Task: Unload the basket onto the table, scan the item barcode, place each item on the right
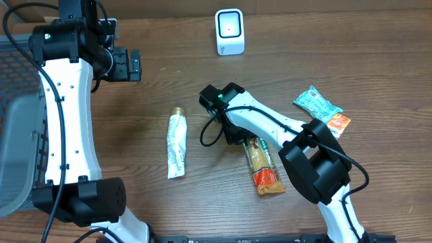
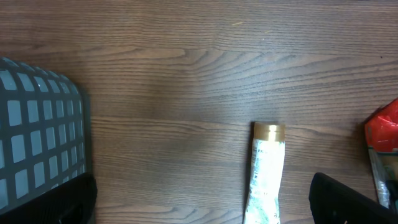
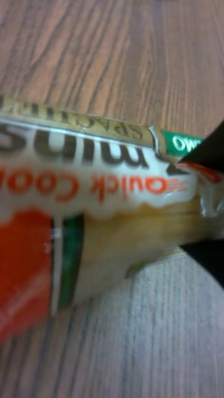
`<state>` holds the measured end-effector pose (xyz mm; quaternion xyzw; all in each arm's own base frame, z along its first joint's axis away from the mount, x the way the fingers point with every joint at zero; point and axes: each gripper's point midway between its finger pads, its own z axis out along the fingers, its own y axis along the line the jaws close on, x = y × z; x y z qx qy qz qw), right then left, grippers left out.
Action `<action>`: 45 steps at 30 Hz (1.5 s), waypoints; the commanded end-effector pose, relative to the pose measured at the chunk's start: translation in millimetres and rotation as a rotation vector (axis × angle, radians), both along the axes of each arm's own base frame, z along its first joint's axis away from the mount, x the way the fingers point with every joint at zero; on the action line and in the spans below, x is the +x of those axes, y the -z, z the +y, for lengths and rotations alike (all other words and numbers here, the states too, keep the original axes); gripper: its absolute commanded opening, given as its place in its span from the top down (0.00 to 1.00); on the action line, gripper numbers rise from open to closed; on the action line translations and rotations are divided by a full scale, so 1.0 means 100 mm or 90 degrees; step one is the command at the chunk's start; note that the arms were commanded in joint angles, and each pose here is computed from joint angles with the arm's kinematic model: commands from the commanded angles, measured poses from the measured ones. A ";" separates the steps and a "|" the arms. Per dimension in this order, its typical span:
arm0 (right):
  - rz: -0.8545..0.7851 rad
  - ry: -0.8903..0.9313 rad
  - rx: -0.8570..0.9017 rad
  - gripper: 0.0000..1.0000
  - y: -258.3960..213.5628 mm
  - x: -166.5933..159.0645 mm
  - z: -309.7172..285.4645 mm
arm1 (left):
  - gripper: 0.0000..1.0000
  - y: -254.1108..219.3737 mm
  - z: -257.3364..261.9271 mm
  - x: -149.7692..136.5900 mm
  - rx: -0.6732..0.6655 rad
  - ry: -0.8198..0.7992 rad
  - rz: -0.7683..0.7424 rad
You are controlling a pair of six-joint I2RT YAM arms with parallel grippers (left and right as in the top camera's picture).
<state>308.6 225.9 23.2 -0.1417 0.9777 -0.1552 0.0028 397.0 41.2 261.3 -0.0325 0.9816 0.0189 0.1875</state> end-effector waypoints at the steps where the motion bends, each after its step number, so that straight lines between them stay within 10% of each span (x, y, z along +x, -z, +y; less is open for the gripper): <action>1: 0.020 0.006 -0.013 0.84 0.15 -0.06 -0.07 | 0.00 0.04 -0.02 0.02 0.007 0.014 0.007; 12: 0.032 0.008 0.048 0.96 -0.35 -0.04 0.12 | 0.00 0.04 -0.01 0.02 0.007 0.014 0.007; 23: 0.174 -0.160 0.569 0.96 -1.46 -0.16 0.82 | 0.00 0.04 -0.01 0.02 0.007 0.014 0.007; 40: 0.184 -0.018 0.659 0.96 -0.39 0.21 0.03 | 0.00 0.04 -0.01 0.02 0.007 0.014 0.007; 45: 0.192 0.002 0.610 0.68 -0.20 0.13 -0.14 | 0.00 0.04 -0.01 0.02 0.007 0.014 0.007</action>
